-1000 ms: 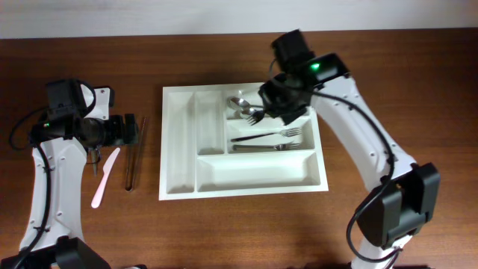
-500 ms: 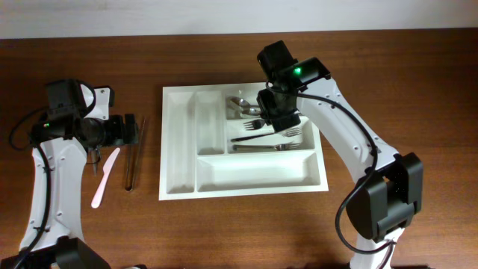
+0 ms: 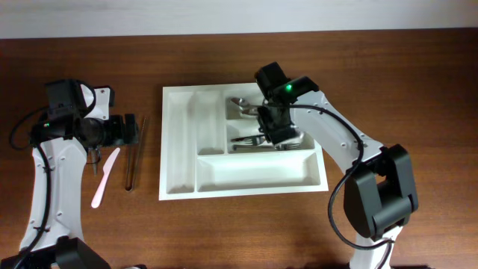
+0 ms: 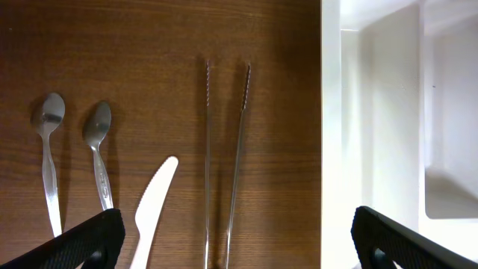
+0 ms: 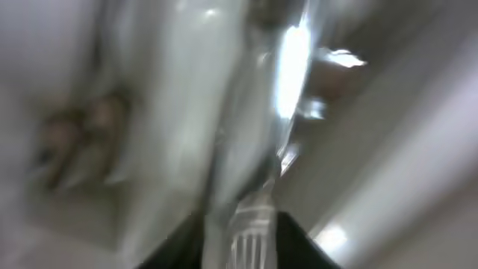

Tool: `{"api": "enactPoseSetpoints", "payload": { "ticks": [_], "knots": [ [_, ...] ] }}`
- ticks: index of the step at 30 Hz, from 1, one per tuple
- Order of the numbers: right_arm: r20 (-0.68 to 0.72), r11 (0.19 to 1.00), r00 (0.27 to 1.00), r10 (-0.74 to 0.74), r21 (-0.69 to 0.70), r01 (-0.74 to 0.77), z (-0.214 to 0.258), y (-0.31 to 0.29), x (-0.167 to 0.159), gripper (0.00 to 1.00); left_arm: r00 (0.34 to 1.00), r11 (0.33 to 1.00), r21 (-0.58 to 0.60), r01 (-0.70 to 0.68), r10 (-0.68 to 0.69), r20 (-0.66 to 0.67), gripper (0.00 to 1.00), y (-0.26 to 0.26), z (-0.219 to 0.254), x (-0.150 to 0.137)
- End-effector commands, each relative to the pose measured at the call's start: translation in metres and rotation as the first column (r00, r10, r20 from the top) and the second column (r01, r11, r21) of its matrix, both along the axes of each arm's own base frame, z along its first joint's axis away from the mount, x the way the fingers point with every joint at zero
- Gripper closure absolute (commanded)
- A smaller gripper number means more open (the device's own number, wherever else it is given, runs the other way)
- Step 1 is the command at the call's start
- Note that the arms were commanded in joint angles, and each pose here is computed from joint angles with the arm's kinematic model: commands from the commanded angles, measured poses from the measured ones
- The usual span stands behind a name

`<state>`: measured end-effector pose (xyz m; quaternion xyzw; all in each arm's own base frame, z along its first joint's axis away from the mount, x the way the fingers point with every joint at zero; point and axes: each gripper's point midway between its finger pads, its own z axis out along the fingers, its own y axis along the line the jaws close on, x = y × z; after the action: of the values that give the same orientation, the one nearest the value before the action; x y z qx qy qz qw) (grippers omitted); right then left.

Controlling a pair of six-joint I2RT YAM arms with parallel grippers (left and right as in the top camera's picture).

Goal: Pack container
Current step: 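Carry the fork with the right gripper into the middle-right compartment, then release the fork and raise the right arm to the right edge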

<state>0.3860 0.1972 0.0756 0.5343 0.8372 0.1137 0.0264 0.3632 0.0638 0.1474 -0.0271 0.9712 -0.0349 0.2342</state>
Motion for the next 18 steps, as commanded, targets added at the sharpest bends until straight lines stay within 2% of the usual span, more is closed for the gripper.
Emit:
{"api": "enactPoseSetpoints", "payload": {
  "ticks": [1, 5, 8, 11, 15, 18],
  "knots": [
    [0.124, 0.956, 0.949, 0.291, -0.064, -0.285, 0.011, 0.008, 0.018, 0.5, 1.0, 1.0, 0.011, 0.008, -0.008, 0.016, 0.01, 0.003, 0.006, 0.004],
    [0.154, 0.894, 0.881, 0.447, -0.119, -0.432, 0.026, 0.008, 0.023, 0.45, 1.0, 1.0, 0.011, 0.008, -0.008, 0.016, 0.01, 0.003, 0.006, 0.004],
    [0.168, 0.849, 0.833, 0.527, -0.154, -0.506, 0.044, 0.002, 0.024, 0.45, 1.0, 1.0, 0.011, 0.008, -0.008, 0.016, 0.01, 0.003, 0.006, 0.004],
    [0.203, 0.775, 0.749, 0.63, -0.222, -0.592, 0.072, -0.012, 0.031, 0.49, 1.0, 1.0, 0.011, 0.008, -0.008, 0.016, 0.01, 0.003, 0.006, 0.004],
    [0.227, 0.603, 0.561, 0.796, -0.373, -0.705, 0.122, -0.047, 0.042, 0.54, 1.0, 1.0, 0.011, 0.008, -0.008, 0.016, 0.01, 0.003, 0.006, 0.004],
    [0.202, 0.46, 0.419, 0.885, -0.514, -0.724, 0.171, -0.094, 0.046, 0.5, 1.0, 1.0, 0.011, 0.008, -0.008, 0.016, 0.01, 0.003, 0.006, 0.004]
  ]
}}
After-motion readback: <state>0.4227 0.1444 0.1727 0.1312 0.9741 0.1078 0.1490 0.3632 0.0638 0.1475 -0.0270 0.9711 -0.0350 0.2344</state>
